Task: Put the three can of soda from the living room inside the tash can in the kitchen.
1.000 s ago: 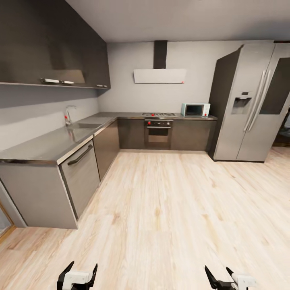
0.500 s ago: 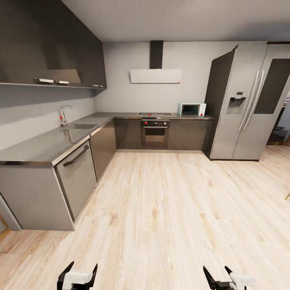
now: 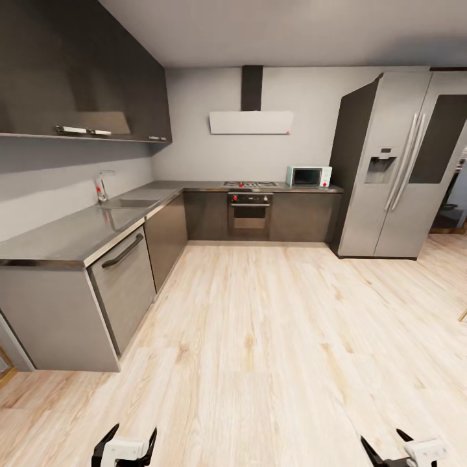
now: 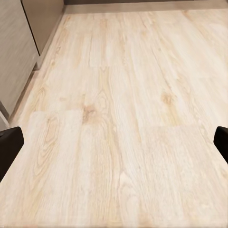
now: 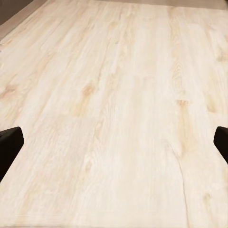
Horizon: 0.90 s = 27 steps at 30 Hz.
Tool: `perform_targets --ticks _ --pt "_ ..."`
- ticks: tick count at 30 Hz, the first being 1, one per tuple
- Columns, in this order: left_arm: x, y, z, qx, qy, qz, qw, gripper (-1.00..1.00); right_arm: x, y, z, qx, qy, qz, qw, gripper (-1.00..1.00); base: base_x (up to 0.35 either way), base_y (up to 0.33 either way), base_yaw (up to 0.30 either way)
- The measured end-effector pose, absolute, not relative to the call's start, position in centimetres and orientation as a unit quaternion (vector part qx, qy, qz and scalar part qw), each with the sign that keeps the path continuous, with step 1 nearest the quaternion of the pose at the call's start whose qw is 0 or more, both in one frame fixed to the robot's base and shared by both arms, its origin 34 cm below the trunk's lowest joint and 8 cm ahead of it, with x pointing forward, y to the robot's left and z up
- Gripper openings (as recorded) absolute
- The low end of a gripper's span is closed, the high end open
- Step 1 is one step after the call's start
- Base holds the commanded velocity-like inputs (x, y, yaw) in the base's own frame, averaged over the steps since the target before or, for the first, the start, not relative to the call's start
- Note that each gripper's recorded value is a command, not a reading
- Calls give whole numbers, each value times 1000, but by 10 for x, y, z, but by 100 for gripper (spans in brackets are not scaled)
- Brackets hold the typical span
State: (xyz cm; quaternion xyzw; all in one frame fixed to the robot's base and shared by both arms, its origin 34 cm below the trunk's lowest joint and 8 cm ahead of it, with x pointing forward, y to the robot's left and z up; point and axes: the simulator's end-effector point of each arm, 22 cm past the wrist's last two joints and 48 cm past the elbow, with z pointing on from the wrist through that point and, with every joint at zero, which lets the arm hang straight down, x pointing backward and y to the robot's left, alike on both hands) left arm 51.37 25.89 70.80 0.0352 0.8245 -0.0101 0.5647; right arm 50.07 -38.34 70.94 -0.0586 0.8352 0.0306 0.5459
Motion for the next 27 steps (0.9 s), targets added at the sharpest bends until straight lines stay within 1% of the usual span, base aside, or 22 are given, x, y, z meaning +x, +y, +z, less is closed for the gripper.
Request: perform_targets --ticks 7,10,16,27 --pt "510 260 702 33 829 -11 558 100 499 -388 709 -57 837 29 544 100 0 0 -11" --pt "510 259 701 32 829 -11 558 100 500 -407 717 -16 831 26 556 100 0 0 -121" --pt "510 259 700 32 830 -12 557 100 504 -417 726 34 818 36 574 100 0 0 -188" --pt "510 259 700 32 830 -11 557 100 505 -422 730 52 813 37 579 100 0 0 -241"
